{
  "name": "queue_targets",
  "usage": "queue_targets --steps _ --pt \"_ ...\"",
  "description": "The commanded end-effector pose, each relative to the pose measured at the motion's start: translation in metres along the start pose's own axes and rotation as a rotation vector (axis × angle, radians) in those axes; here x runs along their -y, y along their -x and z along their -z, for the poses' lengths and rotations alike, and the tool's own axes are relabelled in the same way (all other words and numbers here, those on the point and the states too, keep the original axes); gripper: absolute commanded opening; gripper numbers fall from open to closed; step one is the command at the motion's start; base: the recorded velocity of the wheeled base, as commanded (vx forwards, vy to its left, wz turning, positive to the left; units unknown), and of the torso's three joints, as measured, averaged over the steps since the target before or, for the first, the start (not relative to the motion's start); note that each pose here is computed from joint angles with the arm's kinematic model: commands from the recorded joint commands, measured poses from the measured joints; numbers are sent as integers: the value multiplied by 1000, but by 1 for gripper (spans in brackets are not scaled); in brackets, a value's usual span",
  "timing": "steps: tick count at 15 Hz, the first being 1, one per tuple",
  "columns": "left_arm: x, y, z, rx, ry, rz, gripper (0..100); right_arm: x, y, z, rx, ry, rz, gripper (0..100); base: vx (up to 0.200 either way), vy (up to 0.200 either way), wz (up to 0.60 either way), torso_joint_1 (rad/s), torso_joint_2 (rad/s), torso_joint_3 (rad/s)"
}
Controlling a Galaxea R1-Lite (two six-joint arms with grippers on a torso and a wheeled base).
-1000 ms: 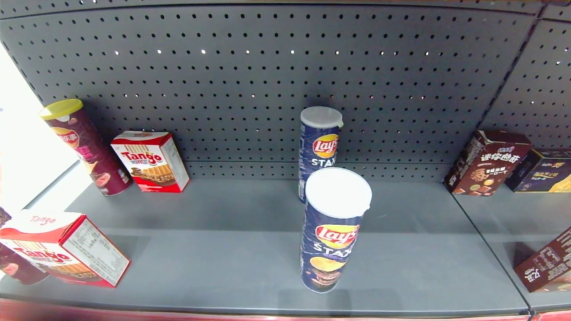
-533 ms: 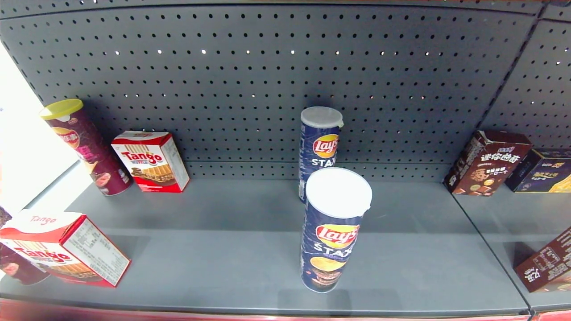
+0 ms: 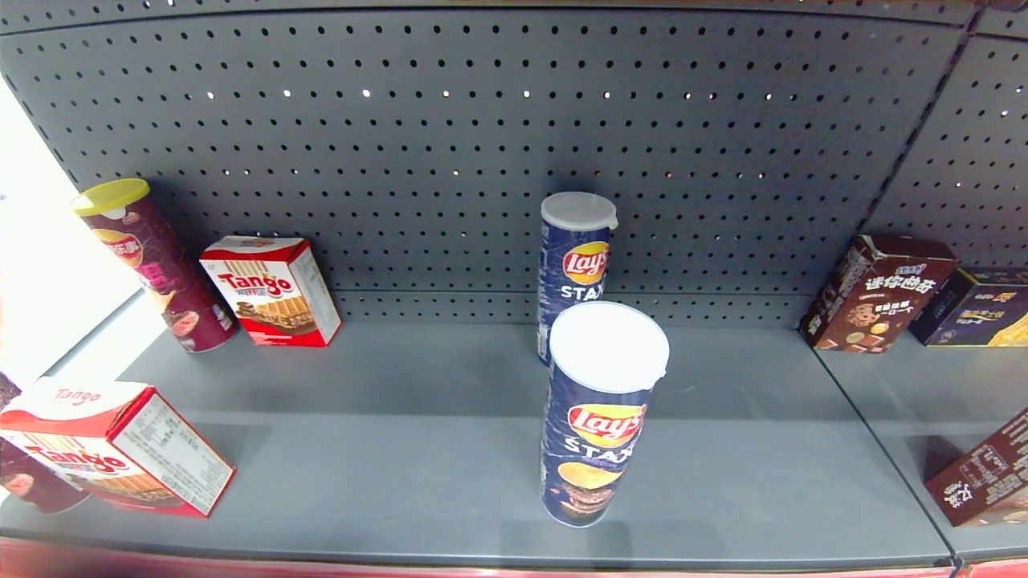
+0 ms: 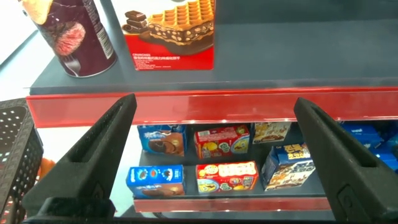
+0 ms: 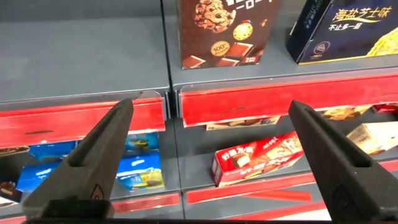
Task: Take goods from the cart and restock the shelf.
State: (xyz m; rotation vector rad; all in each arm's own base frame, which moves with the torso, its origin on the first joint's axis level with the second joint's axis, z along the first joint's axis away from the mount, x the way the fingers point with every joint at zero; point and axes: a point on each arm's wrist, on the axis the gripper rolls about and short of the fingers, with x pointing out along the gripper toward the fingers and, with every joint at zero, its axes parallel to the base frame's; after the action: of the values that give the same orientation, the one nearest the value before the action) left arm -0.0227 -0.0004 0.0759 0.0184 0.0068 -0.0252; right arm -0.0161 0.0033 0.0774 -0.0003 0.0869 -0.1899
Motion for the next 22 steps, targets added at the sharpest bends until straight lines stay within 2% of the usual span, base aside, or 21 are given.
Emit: queue_targets --steps 1,3,4,5,12,15,22 --pt "0 0 0 -1 -3 1 100 0 -1 0 -18 2 -22 100 0 0 0 0 0 0" --pt "0 0 0 1 -3 1 100 2 -4 -1 -52 19 -165 100 0 0 0 0 0 0" --pt "0 0 0 1 -3 2 100 4 2 1 31 16 -217 100 0 0 0 0 0 0" --pt "0 0 0 -1 -3 3 100 4 6 2 89 3 -188 100 0 0 0 0 0 0" --pt "0 0 0 0 -17 7 100 4 6 2 89 3 -196 100 0 0 0 0 0 0" --pt "0 0 0 -2 -11 3 100 4 6 2 89 3 -196 100 0 0 0 0 0 0" --pt "0 0 0 0 -18 7 100 4 6 2 87 3 -196 100 0 0 0 0 0 0"
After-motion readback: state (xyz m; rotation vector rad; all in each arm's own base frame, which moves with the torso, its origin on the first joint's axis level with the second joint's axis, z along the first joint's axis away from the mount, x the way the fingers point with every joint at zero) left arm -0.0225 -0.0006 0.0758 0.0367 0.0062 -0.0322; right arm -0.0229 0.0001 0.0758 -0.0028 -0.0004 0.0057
